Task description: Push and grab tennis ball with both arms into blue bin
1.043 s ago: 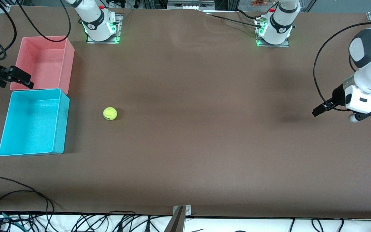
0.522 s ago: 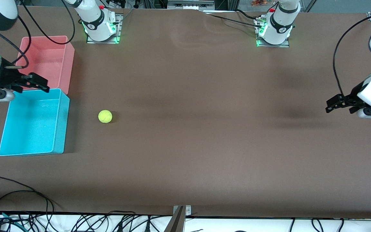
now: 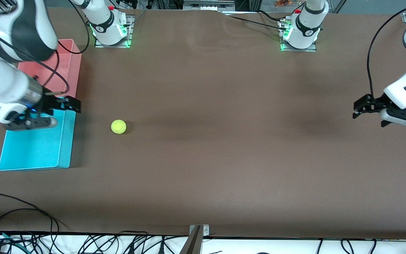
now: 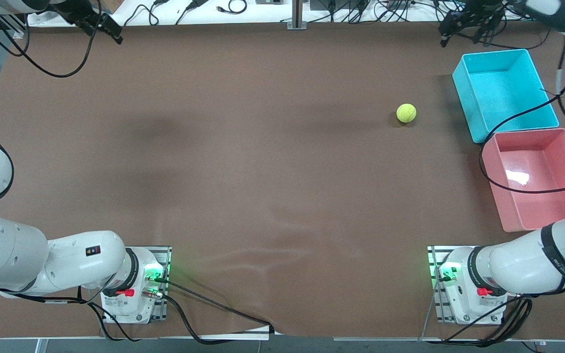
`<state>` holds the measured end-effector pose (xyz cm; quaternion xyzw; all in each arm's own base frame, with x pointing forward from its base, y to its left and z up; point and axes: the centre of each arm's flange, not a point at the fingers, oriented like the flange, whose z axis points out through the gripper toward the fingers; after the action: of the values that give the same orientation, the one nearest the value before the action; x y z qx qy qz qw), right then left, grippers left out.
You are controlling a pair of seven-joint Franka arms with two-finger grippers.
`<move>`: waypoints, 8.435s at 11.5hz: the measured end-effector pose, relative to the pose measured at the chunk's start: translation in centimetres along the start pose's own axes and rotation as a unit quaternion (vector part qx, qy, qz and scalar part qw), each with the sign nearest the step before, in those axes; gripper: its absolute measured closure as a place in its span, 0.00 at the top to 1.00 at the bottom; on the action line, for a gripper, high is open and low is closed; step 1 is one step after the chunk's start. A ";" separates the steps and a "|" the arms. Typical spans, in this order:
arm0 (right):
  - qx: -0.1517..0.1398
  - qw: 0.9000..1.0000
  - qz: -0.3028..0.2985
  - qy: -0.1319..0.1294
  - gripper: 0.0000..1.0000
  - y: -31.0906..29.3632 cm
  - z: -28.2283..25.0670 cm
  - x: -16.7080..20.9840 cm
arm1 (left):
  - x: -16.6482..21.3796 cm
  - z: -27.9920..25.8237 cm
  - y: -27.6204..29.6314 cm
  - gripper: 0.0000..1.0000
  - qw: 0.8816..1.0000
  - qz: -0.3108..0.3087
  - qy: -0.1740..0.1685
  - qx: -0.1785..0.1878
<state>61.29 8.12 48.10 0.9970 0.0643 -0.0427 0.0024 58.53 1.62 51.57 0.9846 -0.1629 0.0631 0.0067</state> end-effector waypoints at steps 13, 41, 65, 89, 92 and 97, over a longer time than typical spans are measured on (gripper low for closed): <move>-0.029 0.995 -0.088 0.036 1.00 -7.2 23.9 0.0 | 1.4 -4.6 6.8 1.00 0.998 0.056 -0.035 0.010; -0.018 0.975 -0.204 -0.088 0.66 13.4 12.8 0.5 | 2.2 -5.1 8.5 1.00 0.996 0.068 -0.048 0.005; 0.022 0.989 -0.144 -0.019 1.00 18.6 7.6 -2.1 | 2.4 -4.7 8.5 1.00 0.998 0.032 -0.058 0.004; 0.016 0.995 0.066 0.075 1.00 9.3 -9.0 -7.9 | 2.6 -3.9 8.4 1.00 0.982 -0.173 -0.071 0.015; 0.017 0.996 0.065 0.060 1.00 9.2 -9.5 -8.4 | 2.7 -3.9 8.4 1.00 0.982 -0.173 -0.070 0.015; 0.013 0.997 0.073 0.031 1.00 10.3 -10.9 -7.9 | 2.9 -4.6 8.5 1.00 0.983 -0.169 -0.063 0.014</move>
<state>55.74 -3.02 59.62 0.9998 -0.0088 -0.0121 -0.0098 57.94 -7.24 56.49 0.9999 0.0070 0.0015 -0.0072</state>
